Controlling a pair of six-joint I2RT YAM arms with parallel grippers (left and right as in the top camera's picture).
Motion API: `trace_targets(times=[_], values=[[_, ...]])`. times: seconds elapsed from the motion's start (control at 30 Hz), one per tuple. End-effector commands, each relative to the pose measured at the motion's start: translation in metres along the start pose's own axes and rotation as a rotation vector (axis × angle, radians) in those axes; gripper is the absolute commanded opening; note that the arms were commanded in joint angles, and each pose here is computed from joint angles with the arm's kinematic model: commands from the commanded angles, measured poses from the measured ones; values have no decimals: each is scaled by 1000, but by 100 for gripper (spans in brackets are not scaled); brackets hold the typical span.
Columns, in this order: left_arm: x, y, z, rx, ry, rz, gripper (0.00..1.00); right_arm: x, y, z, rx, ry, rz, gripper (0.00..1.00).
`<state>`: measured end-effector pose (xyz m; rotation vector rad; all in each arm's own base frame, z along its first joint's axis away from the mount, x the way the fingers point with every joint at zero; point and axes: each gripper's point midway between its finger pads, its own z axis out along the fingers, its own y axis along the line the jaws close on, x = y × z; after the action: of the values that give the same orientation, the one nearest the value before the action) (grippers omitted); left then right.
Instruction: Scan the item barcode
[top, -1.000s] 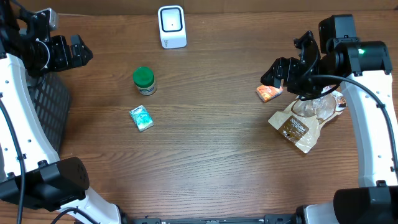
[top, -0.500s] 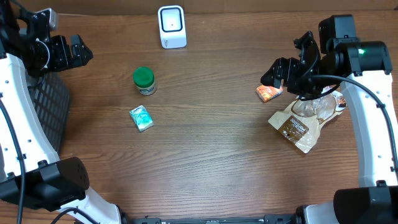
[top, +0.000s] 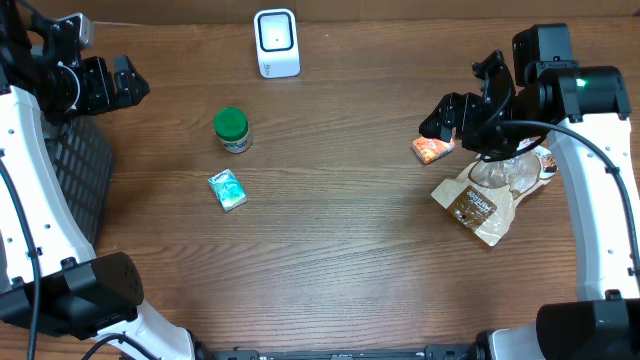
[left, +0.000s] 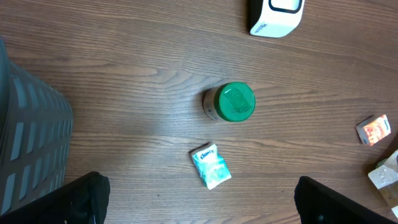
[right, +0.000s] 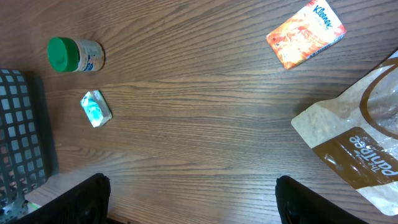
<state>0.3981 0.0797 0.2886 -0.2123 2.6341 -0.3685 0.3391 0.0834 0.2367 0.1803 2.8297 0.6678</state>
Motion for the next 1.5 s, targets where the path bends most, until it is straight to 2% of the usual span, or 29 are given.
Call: trace_targets(times=[0.0,1.27,1.47], values=[[-4,-3,-13,-5,-36,30,99,-2,3,-4,4,-16,-22,83],[-4,-3,-13,-5,-36,30,100,-1,3,-4,4,-14,-33,83],[-4,-3,-13,-5,-36,30,100,2,15,1,-6,-4,-79,83]])
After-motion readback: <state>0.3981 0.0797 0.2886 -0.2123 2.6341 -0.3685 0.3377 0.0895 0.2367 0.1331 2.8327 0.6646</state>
